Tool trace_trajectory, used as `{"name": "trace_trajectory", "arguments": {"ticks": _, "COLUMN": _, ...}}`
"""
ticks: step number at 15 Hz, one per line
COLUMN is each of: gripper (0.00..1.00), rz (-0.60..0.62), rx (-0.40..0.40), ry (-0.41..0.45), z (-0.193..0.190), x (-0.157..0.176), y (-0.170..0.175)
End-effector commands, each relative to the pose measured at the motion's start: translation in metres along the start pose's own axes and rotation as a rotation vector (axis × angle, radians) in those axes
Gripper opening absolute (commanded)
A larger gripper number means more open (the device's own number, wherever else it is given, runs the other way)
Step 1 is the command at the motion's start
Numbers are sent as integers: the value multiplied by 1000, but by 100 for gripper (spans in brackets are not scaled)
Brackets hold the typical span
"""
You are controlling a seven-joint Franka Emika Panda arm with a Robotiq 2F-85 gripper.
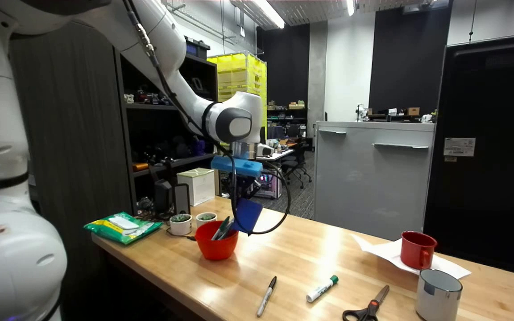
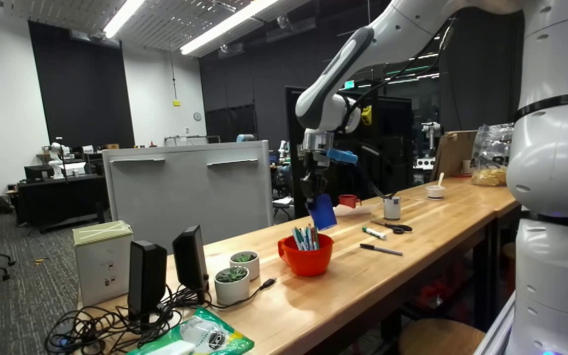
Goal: Move the blue cup to the left
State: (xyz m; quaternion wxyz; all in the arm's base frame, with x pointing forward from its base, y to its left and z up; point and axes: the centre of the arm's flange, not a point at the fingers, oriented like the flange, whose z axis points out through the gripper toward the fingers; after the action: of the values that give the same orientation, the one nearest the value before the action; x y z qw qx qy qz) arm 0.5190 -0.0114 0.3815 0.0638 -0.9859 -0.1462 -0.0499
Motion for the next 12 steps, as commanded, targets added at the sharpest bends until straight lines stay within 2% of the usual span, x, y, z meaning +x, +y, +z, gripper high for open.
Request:
{"name": "trace_trajectory", "arguments": {"ticks": 1, "gripper": 2, "rz": -105, "rx": -140, "ry": 108, "z": -34, "x": 13, "y": -48}}
{"name": "trace_trajectory", "arguments": {"ticks": 4, "gripper": 2, "rz": -179, "rx": -229, "ry": 253, "z": -44, "x": 29, "y": -81}}
{"name": "trace_trajectory", "arguments": {"ticks": 6, "gripper": 2, "rz": -190, "rx": -258, "ry": 362, "z": -44, "x": 40, "y": -100}}
{"name": "trace_trajectory", "arguments": {"ticks": 8, "gripper": 2, "rz": -200, "rx": -274, "ry": 415, "z": -40, "x": 48, "y": -109}}
{"name": "trace_trajectory", "arguments": {"ticks": 11, "gripper": 2, "rz": -208, "rx": -290, "ry": 441, "z": -36, "x": 54, "y": -111}}
{"name": "trace_trajectory", "arguments": {"ticks": 12, "gripper": 34, "rz": -209, "rx": -291, "ry": 439, "z": -34, "x": 56, "y": -109}}
